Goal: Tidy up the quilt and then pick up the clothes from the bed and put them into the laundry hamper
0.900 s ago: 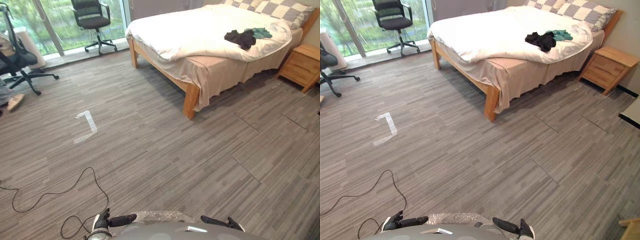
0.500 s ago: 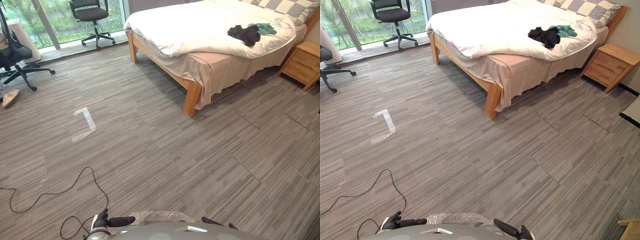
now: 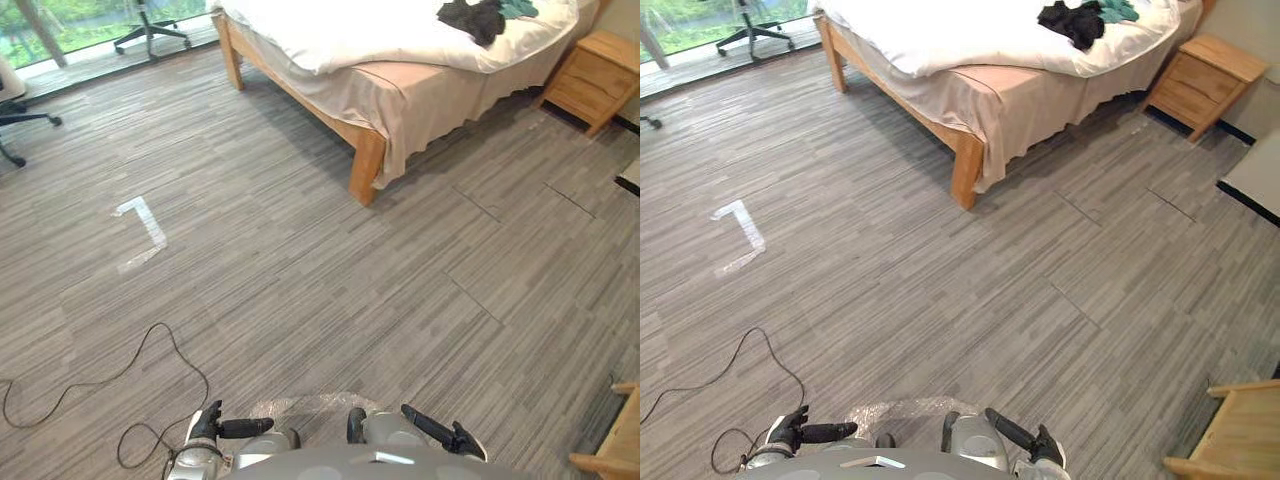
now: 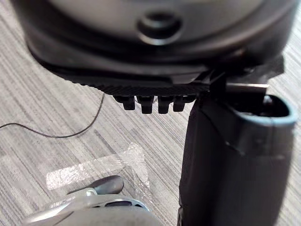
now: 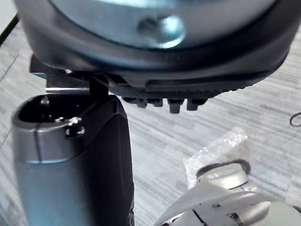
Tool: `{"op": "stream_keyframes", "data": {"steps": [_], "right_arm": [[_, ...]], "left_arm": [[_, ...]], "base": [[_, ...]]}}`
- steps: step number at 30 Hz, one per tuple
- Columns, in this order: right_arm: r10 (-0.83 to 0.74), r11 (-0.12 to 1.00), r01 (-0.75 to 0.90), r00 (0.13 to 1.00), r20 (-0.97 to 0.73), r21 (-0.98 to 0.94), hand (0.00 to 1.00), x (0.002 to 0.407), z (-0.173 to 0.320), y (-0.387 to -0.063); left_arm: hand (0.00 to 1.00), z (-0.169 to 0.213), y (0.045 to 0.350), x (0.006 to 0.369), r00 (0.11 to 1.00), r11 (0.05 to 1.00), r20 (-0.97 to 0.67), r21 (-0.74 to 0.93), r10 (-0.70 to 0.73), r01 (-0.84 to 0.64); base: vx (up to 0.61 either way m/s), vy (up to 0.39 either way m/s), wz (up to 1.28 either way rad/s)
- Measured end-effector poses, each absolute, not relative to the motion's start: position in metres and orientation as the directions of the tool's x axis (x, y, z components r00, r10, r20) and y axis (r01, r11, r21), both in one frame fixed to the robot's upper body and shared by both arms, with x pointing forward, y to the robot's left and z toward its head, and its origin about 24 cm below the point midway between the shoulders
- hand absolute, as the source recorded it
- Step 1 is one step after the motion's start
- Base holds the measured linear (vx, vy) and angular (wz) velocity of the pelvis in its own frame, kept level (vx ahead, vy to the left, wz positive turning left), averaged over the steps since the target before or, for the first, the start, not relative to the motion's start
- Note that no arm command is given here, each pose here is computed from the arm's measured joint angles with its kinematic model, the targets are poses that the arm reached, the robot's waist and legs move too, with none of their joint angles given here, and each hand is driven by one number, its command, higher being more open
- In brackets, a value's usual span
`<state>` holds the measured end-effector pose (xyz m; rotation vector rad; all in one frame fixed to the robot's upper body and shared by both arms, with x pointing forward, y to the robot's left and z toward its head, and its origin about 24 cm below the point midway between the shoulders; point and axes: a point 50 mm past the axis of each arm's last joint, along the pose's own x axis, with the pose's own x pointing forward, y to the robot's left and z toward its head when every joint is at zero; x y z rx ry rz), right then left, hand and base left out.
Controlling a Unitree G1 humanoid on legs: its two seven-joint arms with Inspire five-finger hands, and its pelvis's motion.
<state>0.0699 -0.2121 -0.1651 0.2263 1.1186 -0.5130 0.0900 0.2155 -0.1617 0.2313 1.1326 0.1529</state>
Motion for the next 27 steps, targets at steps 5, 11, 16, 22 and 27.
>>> {"op": "stream_keyframes", "data": {"steps": [5,11,16,22,27], "right_arm": [[-0.301,0.784,0.62,0.33,-0.895,-0.035,1.0,0.073,-0.164,-0.216],[-0.298,0.717,0.697,0.332,-0.895,0.02,1.0,0.071,-0.163,-0.217],[-0.305,0.686,0.727,0.313,-0.899,0.02,1.0,0.075,-0.163,-0.228],[-0.321,0.836,0.543,0.367,-0.873,-0.079,1.0,0.101,-0.156,-0.235],[-0.311,0.87,0.489,0.45,-0.837,-0.06,1.0,0.137,-0.148,-0.227]], "left_arm": [[1.0,-0.162,0.212,0.096,0.415,0.969,-0.882,0.247,0.224,0.004],[1.0,-0.162,0.212,0.095,0.408,0.975,-0.887,0.221,0.216,-0.034],[1.0,-0.161,0.194,0.108,0.468,0.984,-0.866,0.149,0.175,-0.092],[1.0,-0.15,0.194,0.132,0.555,0.978,-0.81,0.103,0.188,-0.181],[1.0,-0.141,0.191,0.152,0.616,0.969,-0.762,0.061,0.199,-0.237]], "base": [[0.24,-0.079,-0.29],[0.54,-0.334,-0.43],[0.66,-0.549,-0.35],[0.59,-0.308,-0.66],[0.57,-0.073,-0.54]]}}
